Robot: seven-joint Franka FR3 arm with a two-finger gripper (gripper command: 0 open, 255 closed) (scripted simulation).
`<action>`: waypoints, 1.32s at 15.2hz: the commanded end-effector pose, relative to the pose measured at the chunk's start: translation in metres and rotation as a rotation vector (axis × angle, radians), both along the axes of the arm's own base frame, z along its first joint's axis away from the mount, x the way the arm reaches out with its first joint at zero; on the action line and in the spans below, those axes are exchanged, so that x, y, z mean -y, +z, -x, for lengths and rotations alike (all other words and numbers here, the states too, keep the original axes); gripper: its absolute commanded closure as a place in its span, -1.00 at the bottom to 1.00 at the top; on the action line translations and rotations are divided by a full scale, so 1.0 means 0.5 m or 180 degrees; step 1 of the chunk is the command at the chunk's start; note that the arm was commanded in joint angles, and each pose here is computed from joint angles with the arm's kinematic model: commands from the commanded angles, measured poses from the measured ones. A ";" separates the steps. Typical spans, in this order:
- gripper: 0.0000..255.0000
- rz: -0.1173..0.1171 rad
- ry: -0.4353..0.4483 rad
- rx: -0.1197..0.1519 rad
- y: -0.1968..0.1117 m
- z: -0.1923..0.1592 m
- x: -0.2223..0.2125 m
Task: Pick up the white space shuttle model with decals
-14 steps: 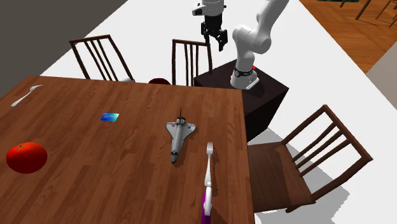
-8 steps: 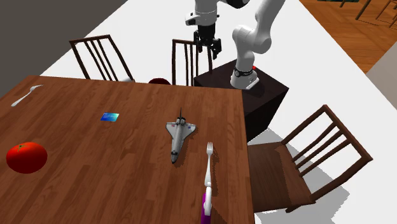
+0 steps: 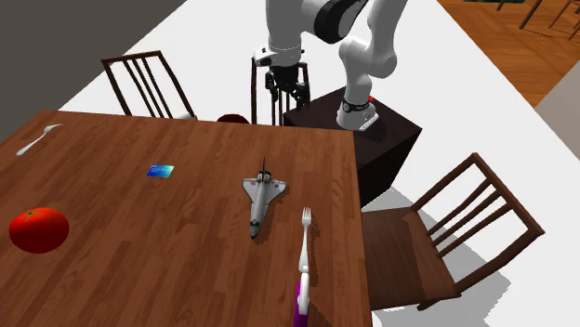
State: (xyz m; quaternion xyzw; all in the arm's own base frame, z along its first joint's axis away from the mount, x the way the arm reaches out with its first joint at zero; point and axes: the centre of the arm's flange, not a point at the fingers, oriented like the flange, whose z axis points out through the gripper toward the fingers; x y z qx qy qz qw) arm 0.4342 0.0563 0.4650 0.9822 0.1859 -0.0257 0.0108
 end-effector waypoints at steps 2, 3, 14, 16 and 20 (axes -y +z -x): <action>-1.00 0.0005 0.0212 0.0062 -0.037 -0.059 -0.037; -1.00 0.0008 0.0281 0.0081 -0.048 -0.078 -0.048; -1.00 0.0033 0.1037 0.0293 -0.163 -0.274 -0.200; -1.00 0.0038 0.1174 0.0331 -0.183 -0.306 -0.232; -1.00 0.0047 0.1449 0.0408 -0.222 -0.367 -0.300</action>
